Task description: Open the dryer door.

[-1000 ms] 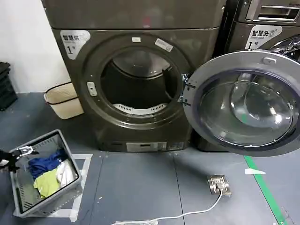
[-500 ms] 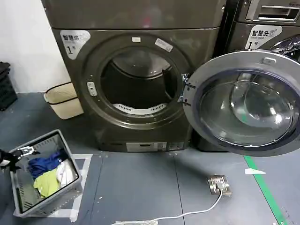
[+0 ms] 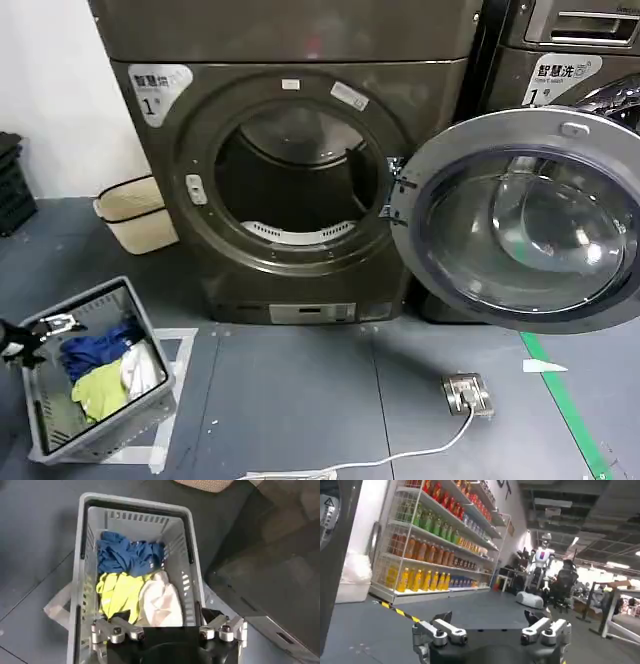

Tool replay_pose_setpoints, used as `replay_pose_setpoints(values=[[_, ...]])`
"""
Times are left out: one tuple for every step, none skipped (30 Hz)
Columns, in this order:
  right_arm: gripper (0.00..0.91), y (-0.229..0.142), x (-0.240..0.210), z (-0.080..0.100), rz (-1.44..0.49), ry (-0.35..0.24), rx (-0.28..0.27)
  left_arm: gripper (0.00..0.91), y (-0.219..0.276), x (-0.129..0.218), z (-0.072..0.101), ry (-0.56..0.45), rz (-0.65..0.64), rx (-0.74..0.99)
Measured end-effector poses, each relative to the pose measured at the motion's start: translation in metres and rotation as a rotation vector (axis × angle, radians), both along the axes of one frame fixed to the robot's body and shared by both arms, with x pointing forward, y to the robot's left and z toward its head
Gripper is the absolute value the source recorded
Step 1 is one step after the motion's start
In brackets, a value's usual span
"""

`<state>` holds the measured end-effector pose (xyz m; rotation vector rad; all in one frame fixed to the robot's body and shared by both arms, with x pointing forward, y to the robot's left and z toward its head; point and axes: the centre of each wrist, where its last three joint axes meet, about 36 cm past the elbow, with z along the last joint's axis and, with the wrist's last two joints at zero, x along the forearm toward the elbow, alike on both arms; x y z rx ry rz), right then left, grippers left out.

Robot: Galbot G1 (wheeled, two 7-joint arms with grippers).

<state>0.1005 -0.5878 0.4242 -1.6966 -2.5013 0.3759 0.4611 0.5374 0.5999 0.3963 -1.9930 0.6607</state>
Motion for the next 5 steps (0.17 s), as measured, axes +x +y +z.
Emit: replay_pose_setpoints(values=[[0.907,0.0000,-0.0001,-0.0002,0.000,0.000,0.000,0.907,0.0000,0.0000,-0.0001,-0.002,-0.001,0.002],[0.907,0.0000,0.0000,-0.0003,0.000,0.000,0.001,0.907,0.0000,0.0000,-0.0001,-0.003,-0.002,0.003],[0.907,0.0000,0.0000,-0.0004,0.000,0.001,0.001,0.907,0.0000,0.0000,-0.0001,-0.003,-0.002,0.003],[0.907,0.0000,0.0002,-0.0005,0.001,0.000,0.001,0.907,0.0001,0.0000,-0.0001,-0.003,-0.002,0.004],[0.907,0.0001,0.0004,-0.0007,0.001,0.000,0.001,0.907,0.0002,0.0000,-0.0001,-0.003,-0.002,0.006]])
